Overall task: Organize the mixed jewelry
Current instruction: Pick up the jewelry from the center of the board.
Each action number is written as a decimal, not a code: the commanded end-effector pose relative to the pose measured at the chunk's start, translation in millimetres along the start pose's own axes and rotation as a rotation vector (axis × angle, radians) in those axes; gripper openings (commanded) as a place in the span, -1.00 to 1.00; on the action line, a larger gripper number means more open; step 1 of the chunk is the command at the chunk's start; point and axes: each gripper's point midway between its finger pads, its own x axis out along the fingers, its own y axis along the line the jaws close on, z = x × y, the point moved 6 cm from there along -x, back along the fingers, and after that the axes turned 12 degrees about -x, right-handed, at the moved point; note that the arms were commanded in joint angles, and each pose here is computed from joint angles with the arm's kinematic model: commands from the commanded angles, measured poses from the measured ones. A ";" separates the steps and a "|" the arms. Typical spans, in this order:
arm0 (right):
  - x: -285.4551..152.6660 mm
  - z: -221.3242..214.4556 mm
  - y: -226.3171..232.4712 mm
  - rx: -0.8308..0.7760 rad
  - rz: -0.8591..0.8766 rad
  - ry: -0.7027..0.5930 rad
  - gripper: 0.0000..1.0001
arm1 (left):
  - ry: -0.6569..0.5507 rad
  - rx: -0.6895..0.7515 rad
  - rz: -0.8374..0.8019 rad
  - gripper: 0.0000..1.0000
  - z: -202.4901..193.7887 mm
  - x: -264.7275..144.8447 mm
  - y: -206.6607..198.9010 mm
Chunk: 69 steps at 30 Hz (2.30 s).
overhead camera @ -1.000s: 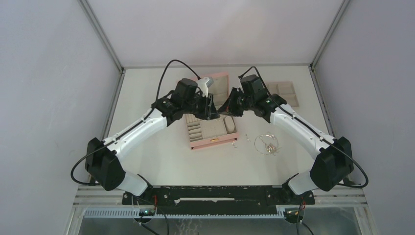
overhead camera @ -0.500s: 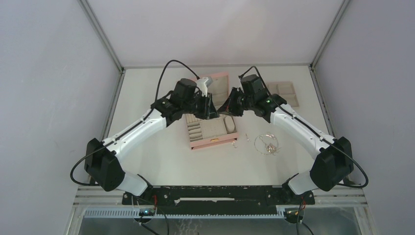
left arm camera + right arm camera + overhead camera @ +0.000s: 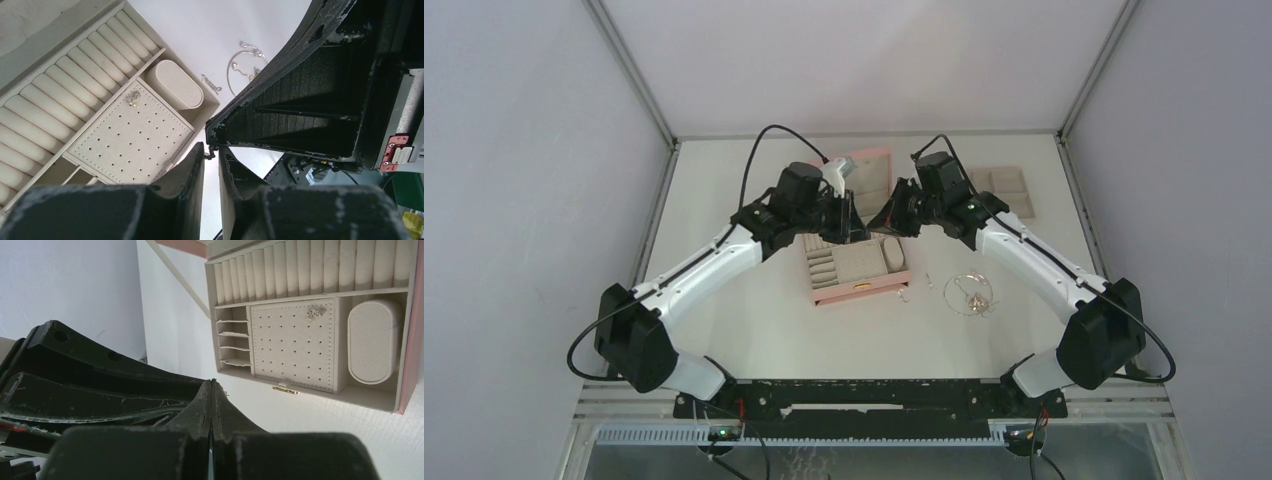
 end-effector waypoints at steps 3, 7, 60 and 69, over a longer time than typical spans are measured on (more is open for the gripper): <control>-3.5 8.2 15.9 -0.023 0.064 -0.024 -1.00 | -0.088 0.002 -0.049 -0.57 13.1 -16.7 -10.3; -3.4 7.9 16.4 -0.022 0.067 -0.023 -1.00 | -0.091 -0.003 -0.059 -0.63 13.0 -16.6 -10.0; -71.4 25.6 -85.8 0.095 -0.287 -0.244 -0.02 | 0.141 0.403 -0.181 -1.00 4.1 -50.3 13.6; -60.1 24.9 -41.3 -0.119 0.128 -0.129 -0.19 | 0.158 0.382 -0.345 -1.00 12.0 -65.8 -16.5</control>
